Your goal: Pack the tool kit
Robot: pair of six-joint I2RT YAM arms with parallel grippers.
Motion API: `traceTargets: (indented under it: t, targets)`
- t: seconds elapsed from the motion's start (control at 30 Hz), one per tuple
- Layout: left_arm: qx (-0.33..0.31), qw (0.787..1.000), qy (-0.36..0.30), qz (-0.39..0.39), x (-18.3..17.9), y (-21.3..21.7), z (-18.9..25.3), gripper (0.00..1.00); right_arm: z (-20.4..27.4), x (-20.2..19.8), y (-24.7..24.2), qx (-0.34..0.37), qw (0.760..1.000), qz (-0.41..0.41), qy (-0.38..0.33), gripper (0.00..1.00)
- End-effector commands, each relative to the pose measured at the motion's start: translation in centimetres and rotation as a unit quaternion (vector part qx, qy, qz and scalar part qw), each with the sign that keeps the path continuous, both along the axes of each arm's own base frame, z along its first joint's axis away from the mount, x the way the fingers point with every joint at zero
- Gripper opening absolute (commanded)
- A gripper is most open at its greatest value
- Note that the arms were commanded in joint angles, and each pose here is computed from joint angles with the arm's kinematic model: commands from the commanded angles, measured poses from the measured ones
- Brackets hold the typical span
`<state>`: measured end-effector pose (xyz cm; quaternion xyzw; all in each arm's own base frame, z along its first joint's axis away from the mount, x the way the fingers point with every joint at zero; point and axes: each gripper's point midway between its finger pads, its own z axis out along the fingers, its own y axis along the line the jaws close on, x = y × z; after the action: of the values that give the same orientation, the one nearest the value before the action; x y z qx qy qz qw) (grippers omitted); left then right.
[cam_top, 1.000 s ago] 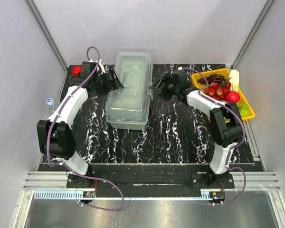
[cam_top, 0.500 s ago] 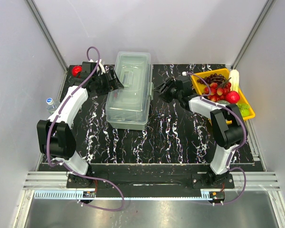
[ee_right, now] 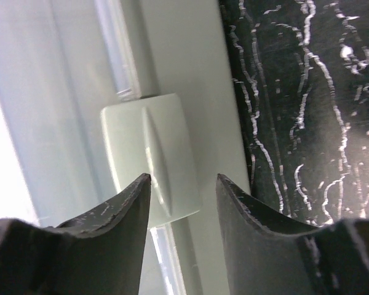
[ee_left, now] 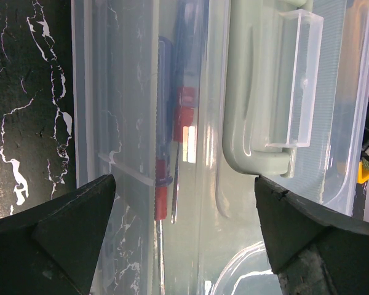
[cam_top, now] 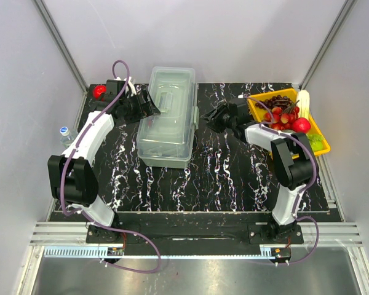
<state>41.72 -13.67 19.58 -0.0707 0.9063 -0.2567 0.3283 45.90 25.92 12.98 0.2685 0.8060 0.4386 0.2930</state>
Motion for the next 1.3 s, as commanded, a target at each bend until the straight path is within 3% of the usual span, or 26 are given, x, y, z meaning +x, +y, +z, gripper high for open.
traceTargets:
  t: [0.0,0.2,0.43,0.9,1.27]
  targets:
    - [0.085,0.991,0.106,0.019,-2.3,2.6,-7.6,0.96,-1.1,1.4,-1.2,-0.049,0.998,-0.018,0.026,0.49]
    - [0.084,0.990,0.108,0.018,-2.3,2.6,-7.8,0.96,-3.1,1.6,-2.4,-0.117,0.991,-0.016,0.064,0.40]
    - [0.036,0.992,0.121,-0.021,-3.1,0.5,-8.3,0.96,-3.9,2.2,-0.2,-0.122,0.990,0.035,0.067,0.37]
    - [-0.059,0.985,0.149,-0.061,-5.1,-2.6,-9.3,0.90,-1.0,3.1,4.5,-0.096,0.990,0.103,0.019,0.33]
    - [-0.115,0.977,0.161,-0.086,-5.8,-4.6,-9.6,0.85,0.5,2.2,7.7,-0.035,0.988,0.149,-0.011,0.32]
